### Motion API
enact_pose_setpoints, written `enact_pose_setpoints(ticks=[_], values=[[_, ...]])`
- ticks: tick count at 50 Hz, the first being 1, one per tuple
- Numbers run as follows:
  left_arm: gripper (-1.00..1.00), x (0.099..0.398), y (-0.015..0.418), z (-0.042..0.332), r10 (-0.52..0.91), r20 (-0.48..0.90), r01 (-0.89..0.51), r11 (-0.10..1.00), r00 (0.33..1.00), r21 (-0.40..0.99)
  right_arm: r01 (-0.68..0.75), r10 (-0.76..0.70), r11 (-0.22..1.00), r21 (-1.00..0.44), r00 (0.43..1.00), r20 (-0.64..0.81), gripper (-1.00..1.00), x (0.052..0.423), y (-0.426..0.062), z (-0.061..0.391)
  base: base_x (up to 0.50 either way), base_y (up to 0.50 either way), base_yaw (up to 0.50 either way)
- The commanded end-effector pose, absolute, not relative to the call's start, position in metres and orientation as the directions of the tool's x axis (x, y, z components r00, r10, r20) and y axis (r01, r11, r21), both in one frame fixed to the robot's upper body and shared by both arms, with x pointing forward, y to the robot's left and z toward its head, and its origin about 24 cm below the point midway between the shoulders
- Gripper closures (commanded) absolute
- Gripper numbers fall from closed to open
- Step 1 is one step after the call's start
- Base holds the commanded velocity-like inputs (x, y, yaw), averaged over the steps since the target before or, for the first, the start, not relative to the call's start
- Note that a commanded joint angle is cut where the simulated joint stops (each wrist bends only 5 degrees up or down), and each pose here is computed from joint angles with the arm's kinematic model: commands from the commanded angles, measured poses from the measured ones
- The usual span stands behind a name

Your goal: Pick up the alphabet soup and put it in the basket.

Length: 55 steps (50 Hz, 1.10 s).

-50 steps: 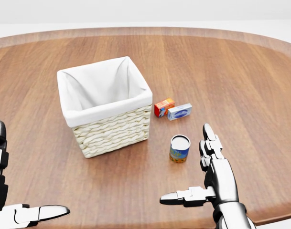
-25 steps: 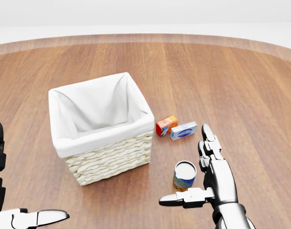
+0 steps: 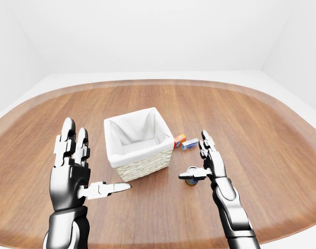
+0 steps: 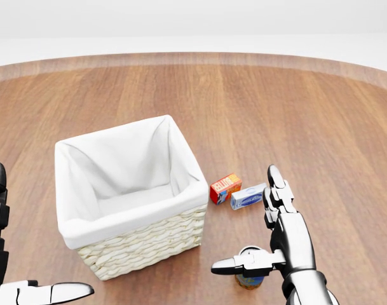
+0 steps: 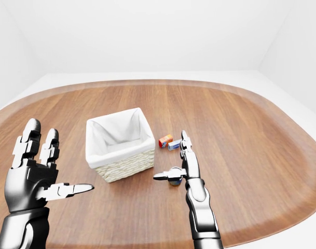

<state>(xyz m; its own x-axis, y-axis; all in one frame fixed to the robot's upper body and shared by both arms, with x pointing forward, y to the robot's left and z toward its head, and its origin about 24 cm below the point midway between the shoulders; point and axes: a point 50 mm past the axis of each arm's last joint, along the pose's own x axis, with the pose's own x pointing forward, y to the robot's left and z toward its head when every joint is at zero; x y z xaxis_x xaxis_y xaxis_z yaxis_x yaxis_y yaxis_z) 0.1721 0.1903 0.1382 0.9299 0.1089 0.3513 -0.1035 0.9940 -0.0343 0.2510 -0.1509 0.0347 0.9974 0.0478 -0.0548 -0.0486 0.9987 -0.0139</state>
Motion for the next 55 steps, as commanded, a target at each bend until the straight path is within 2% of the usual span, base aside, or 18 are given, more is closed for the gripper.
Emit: enact_pose_setpoints(ticks=[1,22,36,55], values=[[-1.0,0.172,0.19,0.138,0.107,0.35,-0.102,0.994,0.931,-0.032,-0.042,0.041,0.999,-0.015,0.997,-0.058,-1.0,0.252,-0.151,0.034,0.0,0.0,0.0],[-1.0,0.173,0.188,0.136,0.101,0.34,-0.095,0.995,0.935,-0.033,0.023,-0.025,1.0,-0.016,0.997,-0.078,-1.0,0.266,-0.166,0.031,0.0,0.0,0.0],[-1.0,0.173,0.187,0.135,0.094,0.336,-0.087,0.996,0.937,-0.035,0.048,-0.054,0.997,-0.055,0.992,-0.112,-1.0,0.271,-0.173,0.009,0.0,0.0,0.0],[-1.0,0.172,0.186,0.136,0.09,0.338,-0.082,0.996,0.937,-0.037,0.058,-0.084,0.994,-0.096,0.949,-0.302,-1.0,0.275,-0.18,-0.032,0.0,0.0,0.0]])
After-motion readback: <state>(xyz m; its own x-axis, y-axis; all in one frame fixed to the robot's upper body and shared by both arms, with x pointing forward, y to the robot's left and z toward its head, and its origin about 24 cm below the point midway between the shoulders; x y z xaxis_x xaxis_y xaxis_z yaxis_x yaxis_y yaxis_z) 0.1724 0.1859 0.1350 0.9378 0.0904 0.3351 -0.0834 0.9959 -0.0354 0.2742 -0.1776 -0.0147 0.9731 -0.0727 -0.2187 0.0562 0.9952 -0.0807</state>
